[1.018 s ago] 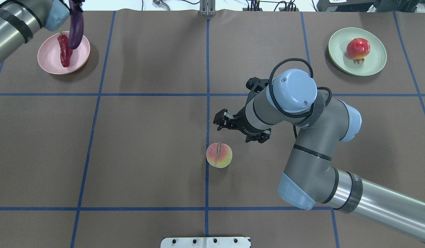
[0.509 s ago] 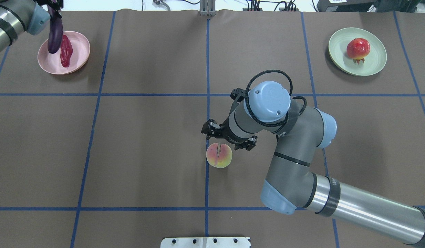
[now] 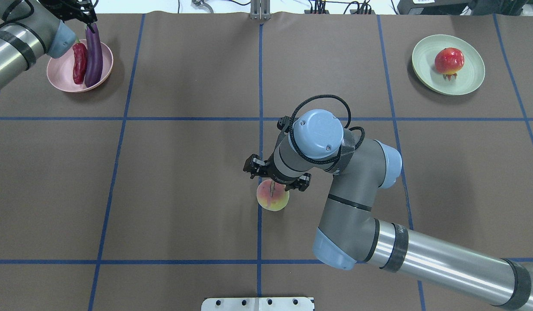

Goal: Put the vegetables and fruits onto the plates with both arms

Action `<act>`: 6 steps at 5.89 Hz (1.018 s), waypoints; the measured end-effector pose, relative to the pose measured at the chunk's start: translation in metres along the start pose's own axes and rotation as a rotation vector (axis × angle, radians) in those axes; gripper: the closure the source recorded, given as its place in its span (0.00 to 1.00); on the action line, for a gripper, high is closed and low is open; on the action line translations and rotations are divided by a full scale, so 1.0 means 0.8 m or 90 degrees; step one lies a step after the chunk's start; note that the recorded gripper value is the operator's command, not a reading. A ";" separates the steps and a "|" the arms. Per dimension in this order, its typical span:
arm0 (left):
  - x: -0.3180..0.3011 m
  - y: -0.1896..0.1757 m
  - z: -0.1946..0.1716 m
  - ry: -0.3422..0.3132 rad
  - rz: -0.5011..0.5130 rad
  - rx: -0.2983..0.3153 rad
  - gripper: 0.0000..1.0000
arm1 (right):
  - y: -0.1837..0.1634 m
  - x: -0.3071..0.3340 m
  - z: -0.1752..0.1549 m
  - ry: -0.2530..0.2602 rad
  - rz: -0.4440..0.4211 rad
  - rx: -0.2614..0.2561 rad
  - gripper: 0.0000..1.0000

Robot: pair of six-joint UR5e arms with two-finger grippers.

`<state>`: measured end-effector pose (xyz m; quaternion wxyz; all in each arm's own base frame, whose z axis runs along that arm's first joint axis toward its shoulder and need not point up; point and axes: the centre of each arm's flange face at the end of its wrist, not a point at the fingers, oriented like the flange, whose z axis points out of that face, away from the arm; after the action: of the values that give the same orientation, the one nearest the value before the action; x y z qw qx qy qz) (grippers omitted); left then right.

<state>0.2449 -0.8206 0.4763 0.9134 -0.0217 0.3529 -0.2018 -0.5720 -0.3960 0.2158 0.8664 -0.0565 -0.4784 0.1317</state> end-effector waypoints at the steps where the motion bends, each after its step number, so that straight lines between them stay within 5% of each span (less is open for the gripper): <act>1: 0.001 0.002 0.002 0.001 0.001 0.000 0.00 | 0.001 -0.004 -0.002 0.009 0.001 -0.002 0.00; 3: 0.007 0.018 0.020 0.017 -0.010 0.004 0.00 | -0.013 -0.021 -0.020 0.040 -0.002 -0.010 0.00; 6: 0.010 0.028 0.028 0.027 -0.021 0.005 0.00 | -0.003 -0.019 0.006 0.074 -0.013 -0.011 0.00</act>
<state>0.2730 -0.8057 0.4839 0.9025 -0.0196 0.3708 -0.2184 -0.5837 -0.4025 0.2067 0.8935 -0.0669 -0.4288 0.1151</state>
